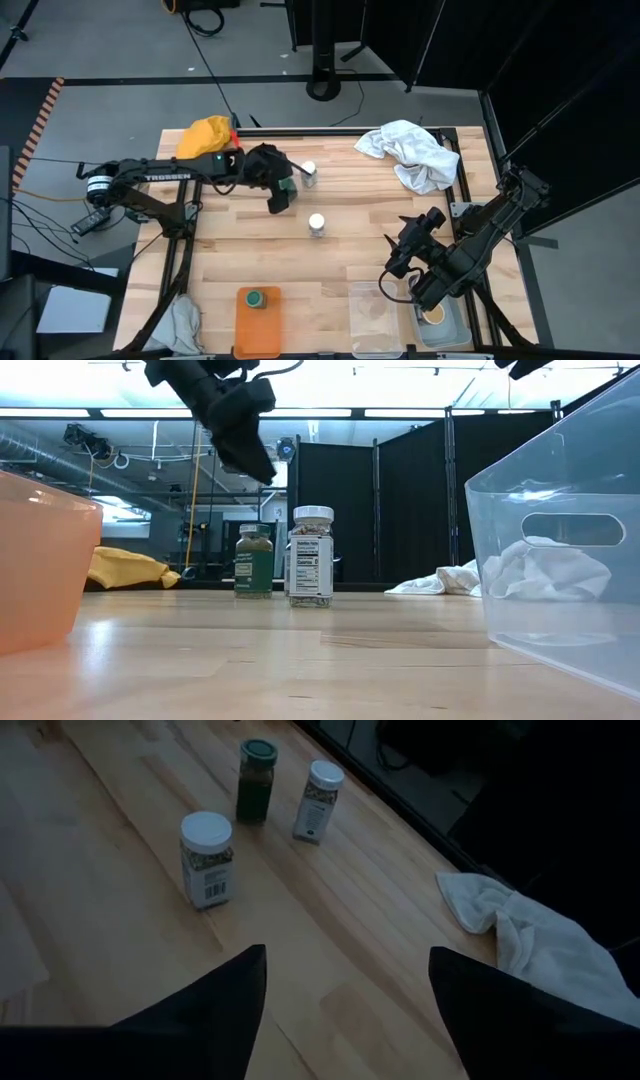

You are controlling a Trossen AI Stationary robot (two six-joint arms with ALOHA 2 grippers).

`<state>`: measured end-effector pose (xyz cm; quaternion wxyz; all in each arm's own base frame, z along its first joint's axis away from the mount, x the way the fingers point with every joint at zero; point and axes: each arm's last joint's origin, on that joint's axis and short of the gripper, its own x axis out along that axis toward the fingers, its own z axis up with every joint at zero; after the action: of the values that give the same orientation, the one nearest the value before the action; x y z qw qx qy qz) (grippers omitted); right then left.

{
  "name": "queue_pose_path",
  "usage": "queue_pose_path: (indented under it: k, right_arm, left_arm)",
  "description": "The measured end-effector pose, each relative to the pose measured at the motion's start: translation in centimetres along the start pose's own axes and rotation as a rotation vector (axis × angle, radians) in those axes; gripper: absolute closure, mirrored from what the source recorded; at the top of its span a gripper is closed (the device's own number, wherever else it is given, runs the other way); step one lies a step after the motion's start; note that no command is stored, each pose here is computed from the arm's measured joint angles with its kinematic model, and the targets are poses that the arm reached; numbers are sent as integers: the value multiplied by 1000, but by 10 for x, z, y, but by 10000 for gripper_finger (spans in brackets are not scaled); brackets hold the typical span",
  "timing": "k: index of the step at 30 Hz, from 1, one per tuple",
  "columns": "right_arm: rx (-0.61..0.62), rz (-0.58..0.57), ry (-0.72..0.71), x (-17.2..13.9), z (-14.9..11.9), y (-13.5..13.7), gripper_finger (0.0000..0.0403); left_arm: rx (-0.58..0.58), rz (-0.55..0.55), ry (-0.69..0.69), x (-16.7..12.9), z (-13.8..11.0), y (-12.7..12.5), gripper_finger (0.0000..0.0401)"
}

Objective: Sort spices by type
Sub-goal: Put the green spice bottle into the orange bin

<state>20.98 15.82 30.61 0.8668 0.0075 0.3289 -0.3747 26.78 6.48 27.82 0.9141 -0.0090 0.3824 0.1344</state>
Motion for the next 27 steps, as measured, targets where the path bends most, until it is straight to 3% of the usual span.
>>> queue_pose_path:
  k: [9,15,27]
  right_arm:
    - [-17,-1,-6,0,0,0,115]
    - [-13,2,7,0,0,0,111]
    - [-12,3,12,0,0,0,113]
  left_arm:
    - [65,7,124,26,-10,-2,31]
    - [61,94,195,45,-16,-1,29]
    - [-6,94,337,85,-35,-5,29]
